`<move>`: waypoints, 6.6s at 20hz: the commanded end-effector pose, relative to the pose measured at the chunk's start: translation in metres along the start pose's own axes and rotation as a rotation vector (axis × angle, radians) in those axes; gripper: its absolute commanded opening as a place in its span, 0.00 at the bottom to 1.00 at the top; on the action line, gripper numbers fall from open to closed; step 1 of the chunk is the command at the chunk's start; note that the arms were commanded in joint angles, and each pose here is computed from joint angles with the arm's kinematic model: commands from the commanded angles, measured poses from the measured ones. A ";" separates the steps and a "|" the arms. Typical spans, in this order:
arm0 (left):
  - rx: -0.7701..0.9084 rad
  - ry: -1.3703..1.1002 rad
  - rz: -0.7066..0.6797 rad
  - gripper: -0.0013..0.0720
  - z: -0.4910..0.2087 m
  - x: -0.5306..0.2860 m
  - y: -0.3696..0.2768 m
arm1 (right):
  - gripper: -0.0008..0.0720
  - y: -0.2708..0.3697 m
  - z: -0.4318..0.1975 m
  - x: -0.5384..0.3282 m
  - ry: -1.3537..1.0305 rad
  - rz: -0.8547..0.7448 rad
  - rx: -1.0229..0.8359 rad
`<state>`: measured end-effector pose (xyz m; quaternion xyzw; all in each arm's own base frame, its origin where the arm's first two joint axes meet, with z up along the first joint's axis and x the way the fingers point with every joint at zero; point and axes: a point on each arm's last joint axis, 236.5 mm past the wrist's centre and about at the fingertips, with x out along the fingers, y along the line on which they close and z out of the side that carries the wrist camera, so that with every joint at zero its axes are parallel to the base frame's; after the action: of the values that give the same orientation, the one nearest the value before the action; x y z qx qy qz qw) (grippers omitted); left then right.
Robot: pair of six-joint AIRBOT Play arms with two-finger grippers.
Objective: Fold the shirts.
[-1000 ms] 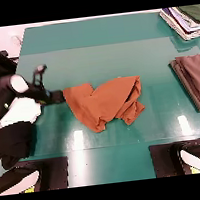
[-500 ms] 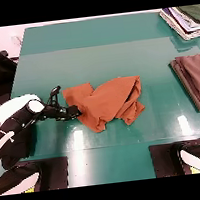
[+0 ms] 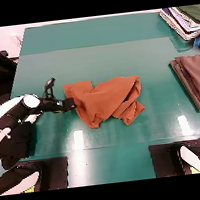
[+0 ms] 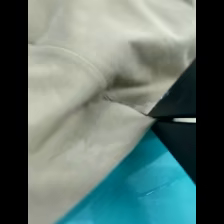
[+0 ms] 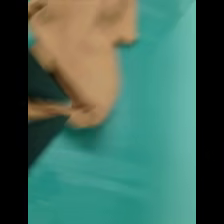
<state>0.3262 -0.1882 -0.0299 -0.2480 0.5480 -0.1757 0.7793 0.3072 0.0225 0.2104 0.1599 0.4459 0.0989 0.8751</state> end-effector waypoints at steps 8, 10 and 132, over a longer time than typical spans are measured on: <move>0.102 -0.059 0.039 0.05 0.049 -0.038 -0.007 | 0.64 -0.037 -0.231 0.180 0.380 0.195 0.509; 0.105 -0.043 0.044 0.05 0.045 -0.038 -0.005 | 0.64 -0.023 -0.241 0.197 0.439 0.206 0.470; 0.758 -1.329 -0.172 0.05 0.053 -0.586 -0.290 | 0.04 0.048 0.069 -0.182 -0.565 -0.173 -0.146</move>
<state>0.2120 -0.1221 0.5493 -0.0744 -0.0568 -0.2695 0.9584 0.2742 -0.0031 0.3781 0.0812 0.1981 0.0245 0.9765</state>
